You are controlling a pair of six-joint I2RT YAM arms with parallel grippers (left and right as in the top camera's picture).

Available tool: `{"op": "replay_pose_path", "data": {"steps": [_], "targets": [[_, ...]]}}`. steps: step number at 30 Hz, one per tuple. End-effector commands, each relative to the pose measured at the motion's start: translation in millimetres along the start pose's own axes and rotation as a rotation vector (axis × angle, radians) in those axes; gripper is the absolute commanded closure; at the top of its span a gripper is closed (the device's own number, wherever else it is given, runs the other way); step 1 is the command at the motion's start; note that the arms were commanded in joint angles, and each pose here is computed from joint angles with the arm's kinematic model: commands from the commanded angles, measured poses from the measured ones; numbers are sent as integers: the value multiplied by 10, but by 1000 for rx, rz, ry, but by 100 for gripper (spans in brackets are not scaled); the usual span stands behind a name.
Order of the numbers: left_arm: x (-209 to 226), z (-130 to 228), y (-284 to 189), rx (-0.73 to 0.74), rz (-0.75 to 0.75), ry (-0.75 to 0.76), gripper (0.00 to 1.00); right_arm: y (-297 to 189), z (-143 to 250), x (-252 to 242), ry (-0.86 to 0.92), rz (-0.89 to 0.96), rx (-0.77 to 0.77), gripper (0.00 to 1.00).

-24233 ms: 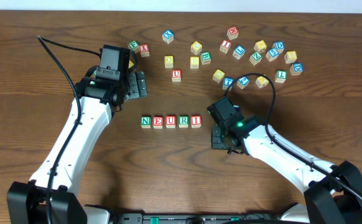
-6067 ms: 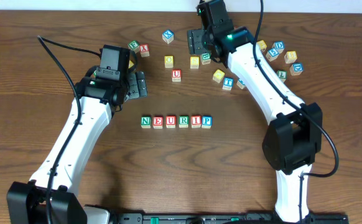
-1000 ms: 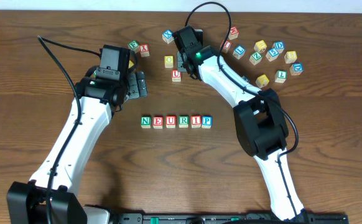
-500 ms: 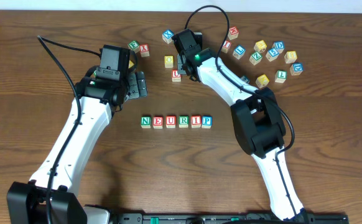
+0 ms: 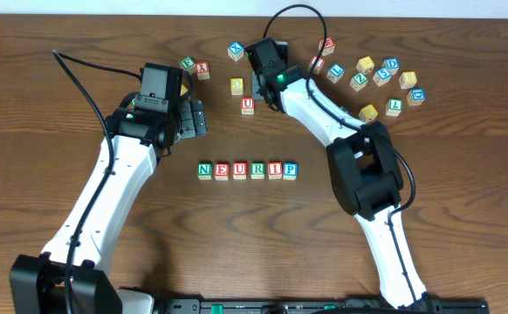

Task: Spell out NEURIPS
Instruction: 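Lower the open right gripper around the yellow S block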

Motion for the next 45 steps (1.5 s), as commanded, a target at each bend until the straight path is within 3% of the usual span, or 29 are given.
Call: {"op": "replay_pose_path", "data": {"steps": [1, 9, 17, 24, 45], "targets": [[-2, -137, -124, -46, 9, -7, 2, 60, -60, -98, 26, 27, -14, 56], [-2, -137, -124, -46, 9, -7, 2, 66, -68, -124, 30, 30, -12, 57], [-2, -139, -125, -46, 9, -7, 2, 65, -38, -108, 27, 20, 3, 64], [-2, -137, -124, -46, 9, -7, 2, 64, 10, -125, 22, 26, 24, 79], [-2, -137, -124, -46, 9, -7, 2, -113, -107, -108, 19, 20, 13, 79]]}}
Point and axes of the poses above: each gripper's point midway between its finger pads, its own y axis out along the fingers, its own x axis along the line the jaws close on, z = x × y, the point moved 1 cm from there along -y, back along the fingers, and after that the axes turned 5 degrees about y, right-handed, at the moved point
